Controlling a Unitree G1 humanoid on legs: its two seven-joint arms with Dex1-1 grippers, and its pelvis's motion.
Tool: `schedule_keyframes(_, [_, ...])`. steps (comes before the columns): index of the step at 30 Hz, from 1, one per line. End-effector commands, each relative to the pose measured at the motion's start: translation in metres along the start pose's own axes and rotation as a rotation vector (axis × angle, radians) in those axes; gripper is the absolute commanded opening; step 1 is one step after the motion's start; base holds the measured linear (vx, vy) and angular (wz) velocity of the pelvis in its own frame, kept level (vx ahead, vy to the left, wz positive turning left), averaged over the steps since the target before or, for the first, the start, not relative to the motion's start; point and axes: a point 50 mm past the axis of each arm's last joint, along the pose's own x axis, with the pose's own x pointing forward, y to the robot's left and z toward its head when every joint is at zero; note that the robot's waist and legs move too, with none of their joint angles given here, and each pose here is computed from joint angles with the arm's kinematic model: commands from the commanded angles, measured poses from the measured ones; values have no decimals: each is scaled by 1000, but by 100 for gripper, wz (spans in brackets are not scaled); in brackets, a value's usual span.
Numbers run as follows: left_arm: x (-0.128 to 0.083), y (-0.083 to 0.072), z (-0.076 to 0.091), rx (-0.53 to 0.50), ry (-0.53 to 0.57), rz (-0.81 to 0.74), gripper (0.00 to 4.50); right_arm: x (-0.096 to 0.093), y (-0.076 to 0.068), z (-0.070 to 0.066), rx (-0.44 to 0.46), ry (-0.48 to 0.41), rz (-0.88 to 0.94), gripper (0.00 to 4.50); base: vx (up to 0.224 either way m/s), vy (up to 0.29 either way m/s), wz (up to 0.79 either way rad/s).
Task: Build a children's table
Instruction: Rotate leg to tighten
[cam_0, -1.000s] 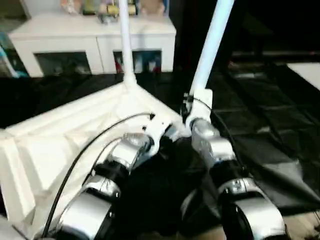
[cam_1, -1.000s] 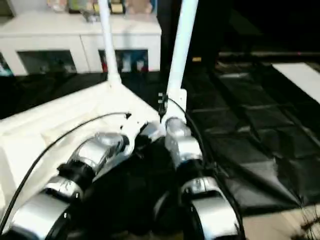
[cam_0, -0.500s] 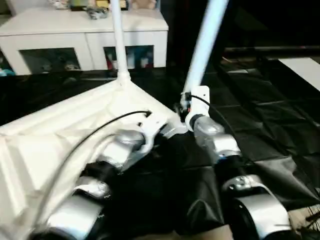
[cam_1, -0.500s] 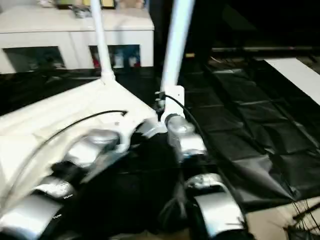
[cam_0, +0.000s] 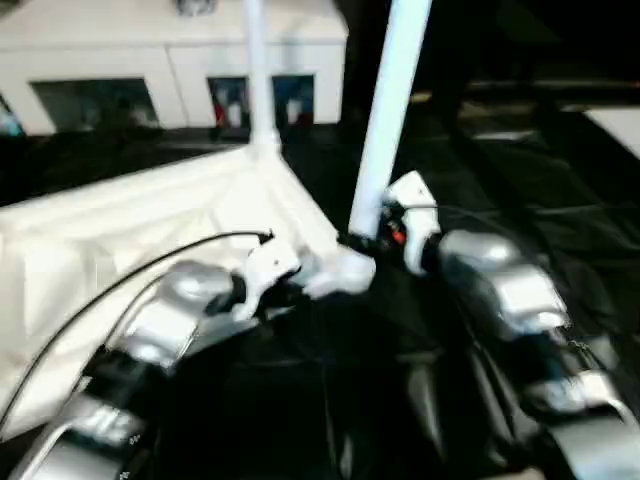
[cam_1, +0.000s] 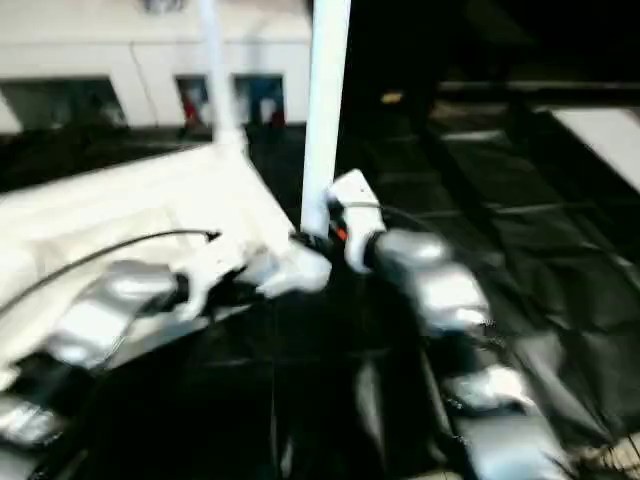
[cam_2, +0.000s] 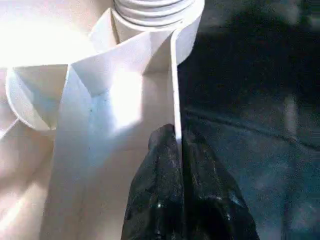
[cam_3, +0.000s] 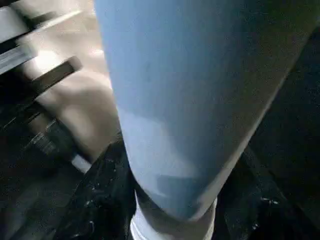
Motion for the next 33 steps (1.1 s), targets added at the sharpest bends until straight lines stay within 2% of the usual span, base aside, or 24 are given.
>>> schedule_keyframes(1, [3,-18,9,54,-14,-146,0,-10,-2,-32,84,150,-18,185,0,0,0])
schedule_keyframes(7, [-6,-33,9,55,-2,-204,0,-23,10,-35,38,184,106,185,-19,3,-1])
schedule_keyframes(10, [-8,-36,10,64,5,-209,0,-27,13,-33,12,170,147,185,-21,2,0])
schedule_keyframes(13, [-4,-36,8,59,17,-174,0,-28,14,-36,-16,182,140,185,0,0,0])
schedule_keyframes(27, [3,-34,-15,-59,43,-70,0,0,34,-57,8,138,75,185,0,0,0])
schedule_keyframes(33, [12,-27,-18,-110,54,1,0,10,28,-63,95,127,-111,185,0,0,0])
